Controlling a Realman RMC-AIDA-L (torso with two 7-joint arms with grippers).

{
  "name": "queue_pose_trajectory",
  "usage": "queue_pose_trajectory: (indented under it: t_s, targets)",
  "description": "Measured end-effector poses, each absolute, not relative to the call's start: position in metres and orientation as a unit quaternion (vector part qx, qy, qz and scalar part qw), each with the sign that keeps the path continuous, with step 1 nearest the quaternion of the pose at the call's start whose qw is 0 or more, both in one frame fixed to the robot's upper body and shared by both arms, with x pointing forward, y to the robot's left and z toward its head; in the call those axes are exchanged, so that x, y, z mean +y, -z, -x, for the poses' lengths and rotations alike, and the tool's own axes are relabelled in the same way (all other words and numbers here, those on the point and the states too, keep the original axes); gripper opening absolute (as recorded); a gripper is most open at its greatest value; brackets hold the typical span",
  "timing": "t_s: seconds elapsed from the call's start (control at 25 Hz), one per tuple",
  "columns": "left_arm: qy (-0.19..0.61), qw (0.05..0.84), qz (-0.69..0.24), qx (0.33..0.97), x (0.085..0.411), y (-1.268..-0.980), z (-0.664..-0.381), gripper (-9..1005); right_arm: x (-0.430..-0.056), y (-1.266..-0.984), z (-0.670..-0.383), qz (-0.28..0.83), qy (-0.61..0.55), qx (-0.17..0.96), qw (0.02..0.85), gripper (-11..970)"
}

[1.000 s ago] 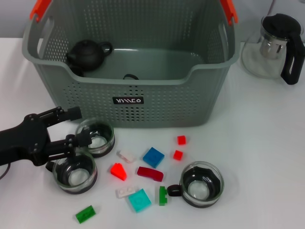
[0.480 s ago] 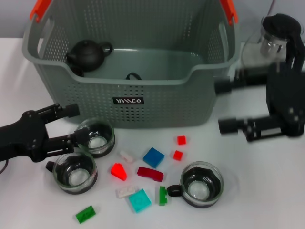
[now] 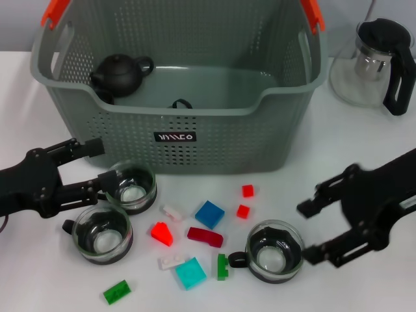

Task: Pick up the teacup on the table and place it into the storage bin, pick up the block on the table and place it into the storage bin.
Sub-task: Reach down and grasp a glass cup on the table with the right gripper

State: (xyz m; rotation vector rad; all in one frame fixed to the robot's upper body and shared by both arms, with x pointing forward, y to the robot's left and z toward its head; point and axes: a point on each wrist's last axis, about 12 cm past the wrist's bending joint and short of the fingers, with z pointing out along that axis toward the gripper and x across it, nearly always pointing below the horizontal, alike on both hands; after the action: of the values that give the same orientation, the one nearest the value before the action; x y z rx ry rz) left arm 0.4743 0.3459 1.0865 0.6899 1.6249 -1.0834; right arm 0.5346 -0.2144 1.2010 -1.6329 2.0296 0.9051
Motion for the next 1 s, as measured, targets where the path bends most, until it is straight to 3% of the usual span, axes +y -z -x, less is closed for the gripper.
queue_pose_trajectory:
  t_s: [0.52, 1.0]
  targets:
    - [0.449, 0.512, -0.285, 0.674, 0.346, -1.086, -0.474, 842, -0.126, -1.172, -0.54, 0.684, -0.188, 0.704, 0.017, 744]
    - [0.444, 0.512, -0.28, 0.68, 0.346, -1.083, -0.473, 843, -0.102, -1.14, -0.541, 0.702, -0.126, 0.7, 0.013, 675]
